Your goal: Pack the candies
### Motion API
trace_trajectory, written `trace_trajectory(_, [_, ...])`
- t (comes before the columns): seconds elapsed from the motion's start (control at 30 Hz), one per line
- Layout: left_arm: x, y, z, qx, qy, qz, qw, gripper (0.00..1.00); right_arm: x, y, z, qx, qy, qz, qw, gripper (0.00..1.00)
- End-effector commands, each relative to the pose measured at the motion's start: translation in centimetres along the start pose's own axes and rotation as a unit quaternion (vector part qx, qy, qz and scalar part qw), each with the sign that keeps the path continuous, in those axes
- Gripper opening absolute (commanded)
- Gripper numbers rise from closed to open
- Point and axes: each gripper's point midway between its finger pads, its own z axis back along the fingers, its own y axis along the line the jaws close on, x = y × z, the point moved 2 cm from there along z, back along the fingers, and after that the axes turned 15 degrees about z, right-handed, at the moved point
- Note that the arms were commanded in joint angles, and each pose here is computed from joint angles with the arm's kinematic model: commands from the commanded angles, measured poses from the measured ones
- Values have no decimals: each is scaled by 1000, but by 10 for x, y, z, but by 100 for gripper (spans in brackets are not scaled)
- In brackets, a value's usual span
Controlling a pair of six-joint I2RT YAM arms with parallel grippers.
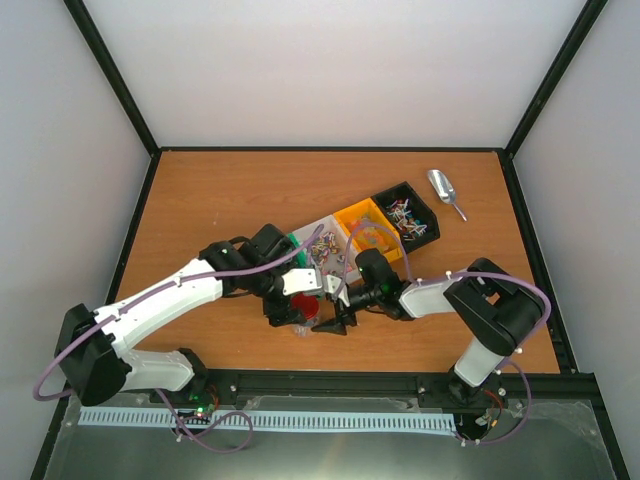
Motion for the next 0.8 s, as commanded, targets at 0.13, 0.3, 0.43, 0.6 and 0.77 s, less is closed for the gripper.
trace_trajectory(0.13, [-4, -6, 0, 12, -5, -8, 1000, 81, 4, -7, -7, -26, -10, 9, 1000, 83])
trace_trajectory(0.3, [-4, -9, 0, 15, -7, -24, 1000, 74, 1, -7, -7, -26, -6, 8, 1000, 82])
trace_trajectory(0.43, [-5, -9, -2, 16, -3, -29, 999, 71, 1, -7, -8, -27, -3, 9, 1000, 80])
trace_trajectory(0.6, [-19, -18, -5, -9, 25, -64, 998, 63, 0, -5, -7, -20, -1, 21, 1000, 75])
trace_trajectory(0.77, [-30, -20, -7, -29, 67, -118, 990, 60, 1, 0, -9, 3, -3, 34, 999, 70])
